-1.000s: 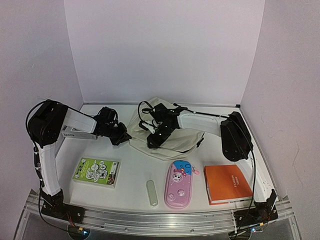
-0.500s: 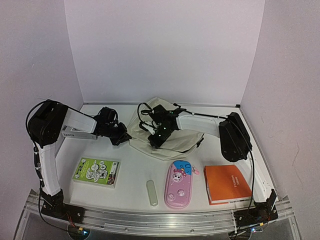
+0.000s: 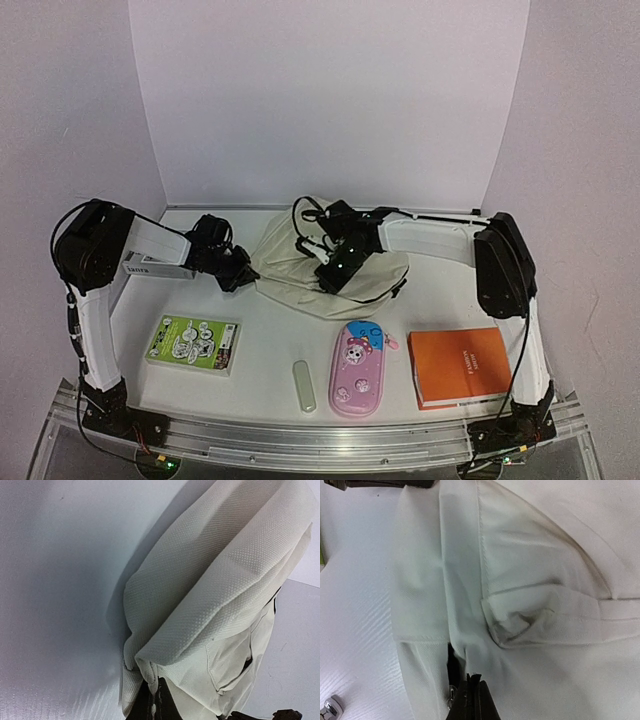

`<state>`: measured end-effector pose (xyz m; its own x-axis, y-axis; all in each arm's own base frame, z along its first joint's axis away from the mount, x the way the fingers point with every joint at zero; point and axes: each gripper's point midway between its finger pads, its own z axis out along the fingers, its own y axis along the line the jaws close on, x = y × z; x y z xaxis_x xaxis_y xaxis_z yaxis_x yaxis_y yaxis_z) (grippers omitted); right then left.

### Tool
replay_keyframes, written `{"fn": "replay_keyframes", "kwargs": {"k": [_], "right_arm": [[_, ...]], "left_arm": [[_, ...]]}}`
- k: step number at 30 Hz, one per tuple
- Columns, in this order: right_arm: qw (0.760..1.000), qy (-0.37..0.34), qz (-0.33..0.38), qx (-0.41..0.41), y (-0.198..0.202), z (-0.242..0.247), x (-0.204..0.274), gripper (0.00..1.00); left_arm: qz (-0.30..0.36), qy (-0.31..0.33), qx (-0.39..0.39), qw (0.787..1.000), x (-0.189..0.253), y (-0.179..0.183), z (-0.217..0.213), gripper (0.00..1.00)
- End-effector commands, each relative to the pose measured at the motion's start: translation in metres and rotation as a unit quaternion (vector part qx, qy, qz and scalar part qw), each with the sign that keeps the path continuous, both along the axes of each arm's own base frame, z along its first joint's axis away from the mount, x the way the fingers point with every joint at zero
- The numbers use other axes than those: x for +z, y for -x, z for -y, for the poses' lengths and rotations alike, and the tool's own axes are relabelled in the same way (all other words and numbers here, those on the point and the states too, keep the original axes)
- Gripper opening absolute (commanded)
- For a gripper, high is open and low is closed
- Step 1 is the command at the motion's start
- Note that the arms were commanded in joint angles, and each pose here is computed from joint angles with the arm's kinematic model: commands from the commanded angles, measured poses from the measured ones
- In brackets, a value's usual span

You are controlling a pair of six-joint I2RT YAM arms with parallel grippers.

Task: Pack the student bag
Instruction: Unzip the student bag at the center of the board.

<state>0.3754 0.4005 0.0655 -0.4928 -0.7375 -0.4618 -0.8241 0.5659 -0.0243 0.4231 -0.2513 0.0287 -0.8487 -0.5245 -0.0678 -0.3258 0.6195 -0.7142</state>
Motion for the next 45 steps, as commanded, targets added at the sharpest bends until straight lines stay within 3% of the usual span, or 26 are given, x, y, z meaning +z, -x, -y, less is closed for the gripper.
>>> {"fn": "replay_keyframes", "kwargs": {"k": [1,17,22,23,27,29,30,35,39,45], "right_arm": [[0.999,0.008,0.014,-0.040,-0.012,0.044,0.029,0.00],[0.994,-0.005,-0.023,-0.111,-0.007,0.140,0.041,0.00],[0.991,-0.051,-0.057,-0.113,-0.005,0.126,0.044,0.00],[0.989,-0.065,-0.067,-0.114,-0.005,0.120,0.045,0.00],[0.981,-0.111,-0.099,-0.122,-0.010,0.099,0.044,0.00],[0.977,-0.126,-0.113,-0.132,-0.013,0.092,0.042,0.00],[0.974,-0.134,-0.121,-0.136,-0.014,0.088,0.041,0.00],[0.962,-0.160,-0.144,-0.166,-0.016,0.081,0.039,0.00],[0.957,-0.179,-0.151,-0.170,-0.012,0.078,0.040,0.00],[0.953,-0.202,-0.151,-0.169,-0.012,0.078,0.044,0.00]], "left_arm": [[-0.038,-0.040,0.051,0.997,-0.019,0.005,-0.033,0.00],[-0.053,-0.051,0.065,0.995,-0.031,-0.011,-0.064,0.00],[0.025,-0.061,-0.006,0.998,0.005,-0.024,-0.045,0.02],[0.056,-0.071,-0.021,0.996,0.020,-0.023,-0.040,0.07],[0.179,-0.097,-0.068,0.977,0.079,-0.006,-0.027,0.55],[0.242,-0.091,-0.087,0.962,0.108,0.002,-0.022,0.75],[0.268,-0.095,-0.100,0.954,0.119,0.009,-0.020,0.78],[0.389,-0.152,-0.207,0.885,0.152,0.038,0.017,0.83],[0.458,-0.182,-0.299,0.817,0.150,0.055,0.055,0.88],[0.516,-0.208,-0.405,0.726,0.130,0.074,0.115,0.88]]}}
